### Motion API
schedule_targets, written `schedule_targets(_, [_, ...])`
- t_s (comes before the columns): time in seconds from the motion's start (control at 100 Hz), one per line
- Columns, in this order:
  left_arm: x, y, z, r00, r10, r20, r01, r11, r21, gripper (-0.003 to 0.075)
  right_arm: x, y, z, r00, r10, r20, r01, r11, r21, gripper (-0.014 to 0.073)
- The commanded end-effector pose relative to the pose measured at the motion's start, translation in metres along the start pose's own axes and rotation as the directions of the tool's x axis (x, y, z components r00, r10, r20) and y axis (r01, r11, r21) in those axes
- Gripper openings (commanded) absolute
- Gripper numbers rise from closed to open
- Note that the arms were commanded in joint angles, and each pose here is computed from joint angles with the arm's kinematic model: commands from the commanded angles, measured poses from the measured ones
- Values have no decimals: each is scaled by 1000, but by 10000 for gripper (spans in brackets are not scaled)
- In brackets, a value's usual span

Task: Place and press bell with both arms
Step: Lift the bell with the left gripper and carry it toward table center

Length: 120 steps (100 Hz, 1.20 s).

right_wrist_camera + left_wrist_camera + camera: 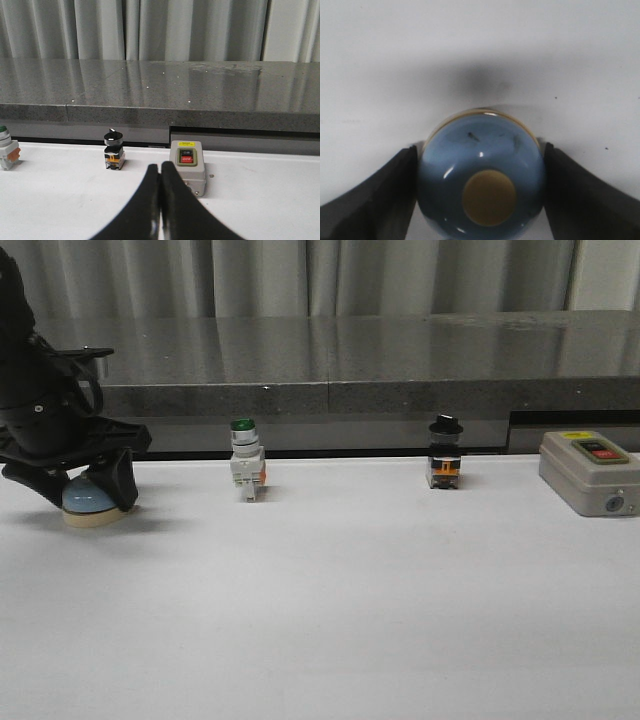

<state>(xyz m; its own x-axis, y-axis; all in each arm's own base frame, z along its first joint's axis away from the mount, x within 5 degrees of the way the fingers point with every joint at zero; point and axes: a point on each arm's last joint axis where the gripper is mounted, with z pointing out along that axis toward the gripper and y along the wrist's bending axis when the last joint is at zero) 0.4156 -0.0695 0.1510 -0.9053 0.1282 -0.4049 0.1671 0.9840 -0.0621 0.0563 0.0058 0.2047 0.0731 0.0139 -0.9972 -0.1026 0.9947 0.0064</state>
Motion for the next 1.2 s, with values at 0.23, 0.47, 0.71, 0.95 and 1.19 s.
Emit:
schedule_targets(0.23, [-22,-19,-76,987,42,156,-45,999,18,195,-14,0,-2,993,-6,115,5,1000,3,-69])
schedule_targets(0.47, [-12,-71,-138,969,152,196,-170,982,79,195,-14,0,-2,993,-6,115,5,1000,3,-69])
schedule_targets(0.71, [8,-145,-142,929,312,201,-345,924,161,195,-14,0,-2,993,-6,115,5,1000,3,-69])
schedule_targets(0.95, [34,-203,-112,886,436,157,-462,859,219,195,-14,0,-2,993,-6,115,5,1000,3,-69])
schedule_targets(1.19, [53,-234,-72,861,497,113,-508,826,243,195,-14,0,-2,993,-6,115,5,1000,3,-69])
